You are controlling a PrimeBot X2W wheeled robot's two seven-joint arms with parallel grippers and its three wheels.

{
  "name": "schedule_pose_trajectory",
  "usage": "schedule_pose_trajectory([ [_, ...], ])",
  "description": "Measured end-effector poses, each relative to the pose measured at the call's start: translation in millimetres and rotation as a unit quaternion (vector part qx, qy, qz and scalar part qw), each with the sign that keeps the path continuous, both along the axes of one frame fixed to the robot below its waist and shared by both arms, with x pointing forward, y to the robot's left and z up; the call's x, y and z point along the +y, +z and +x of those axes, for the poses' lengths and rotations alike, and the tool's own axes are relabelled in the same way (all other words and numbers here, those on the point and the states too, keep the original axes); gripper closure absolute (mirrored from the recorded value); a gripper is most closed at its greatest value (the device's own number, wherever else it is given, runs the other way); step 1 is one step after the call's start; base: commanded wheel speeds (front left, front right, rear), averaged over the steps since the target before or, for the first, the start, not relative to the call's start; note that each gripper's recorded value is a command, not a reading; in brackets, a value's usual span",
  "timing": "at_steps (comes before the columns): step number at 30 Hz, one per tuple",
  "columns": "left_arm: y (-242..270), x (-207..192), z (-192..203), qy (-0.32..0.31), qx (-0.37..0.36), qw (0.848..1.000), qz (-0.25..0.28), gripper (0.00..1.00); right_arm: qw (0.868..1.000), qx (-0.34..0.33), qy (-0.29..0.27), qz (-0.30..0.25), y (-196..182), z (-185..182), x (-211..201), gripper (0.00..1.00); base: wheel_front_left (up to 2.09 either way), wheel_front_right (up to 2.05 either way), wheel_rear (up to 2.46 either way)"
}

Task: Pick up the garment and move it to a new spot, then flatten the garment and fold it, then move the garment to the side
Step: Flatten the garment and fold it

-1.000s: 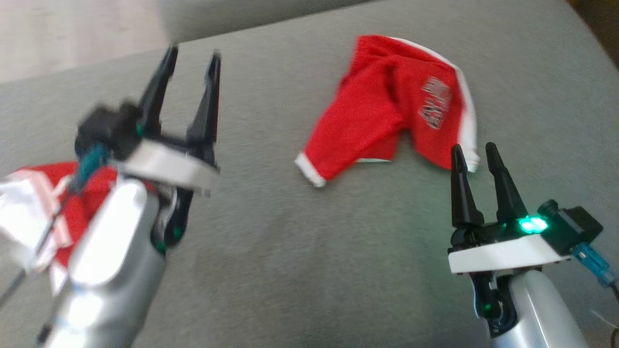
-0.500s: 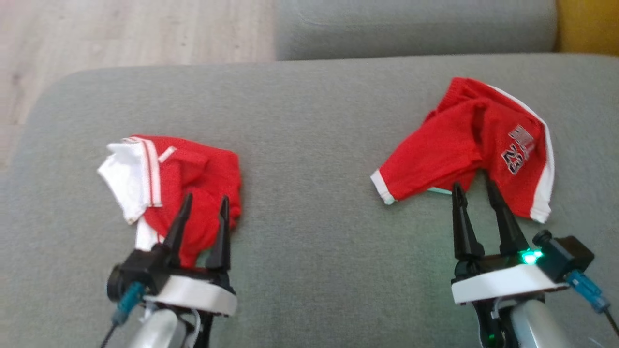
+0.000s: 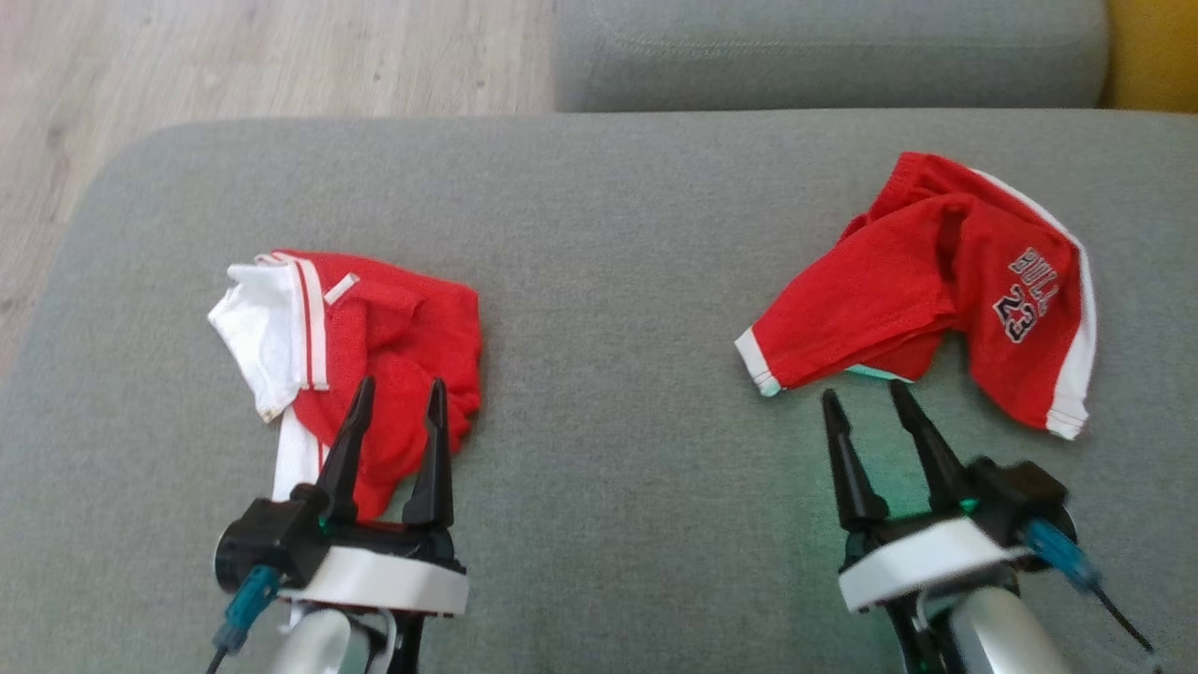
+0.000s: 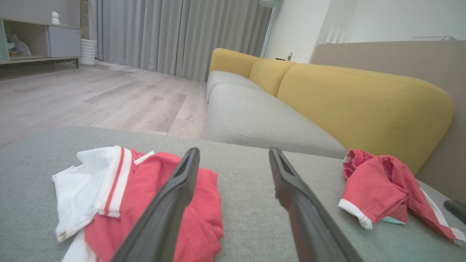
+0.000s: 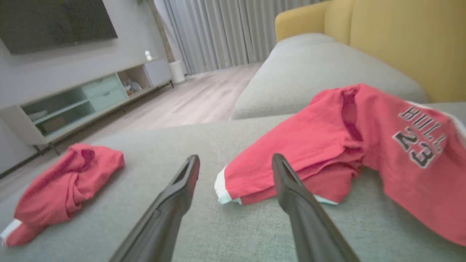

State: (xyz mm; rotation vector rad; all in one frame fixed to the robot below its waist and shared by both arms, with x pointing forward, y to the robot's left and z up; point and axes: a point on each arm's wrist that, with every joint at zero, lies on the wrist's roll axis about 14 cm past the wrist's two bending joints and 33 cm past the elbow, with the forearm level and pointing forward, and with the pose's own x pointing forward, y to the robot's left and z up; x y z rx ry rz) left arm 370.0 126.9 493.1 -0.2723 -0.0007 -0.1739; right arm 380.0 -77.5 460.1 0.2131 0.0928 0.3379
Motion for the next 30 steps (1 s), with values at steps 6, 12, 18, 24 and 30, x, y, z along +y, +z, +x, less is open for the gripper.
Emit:
schedule_pose_trajectory([
  [6, -4.8, 2.8, 6.0, 0.005, 0.005, 1.0, -0.002, 0.0, 0.996, 0.033, 0.046, -0.076, -27.6, 27.1, 19.4, 0.0, 0.0, 0.0, 0.0],
  [12, -10.7, 10.0, 9.2, 0.018, 0.014, 1.0, -0.002, 0.0, 0.983, 0.076, 0.088, -0.141, -59.2, 42.3, 35.0, 0.0, 0.0, 0.0, 0.0],
  [18, -16.4, 20.4, 9.0, 0.033, 0.022, 0.999, 0.005, 0.0, 0.973, 0.116, 0.101, -0.172, -85.7, 48.6, 36.5, 0.0, 0.0, 0.0, 0.0],
  [24, -18.2, 22.4, 10.1, 0.036, 0.024, 0.999, 0.005, 0.0, 0.973, 0.125, 0.091, -0.172, -89.0, 57.2, 31.4, 1.0, 0.0, 0.0, 0.0],
  [30, -15.4, 12.1, 15.6, 0.019, 0.017, 1.0, 0.004, 0.0, 0.984, 0.1, 0.052, -0.135, -72.1, 60.4, 14.4, 1.0, 0.0, 0.0, 0.0],
])
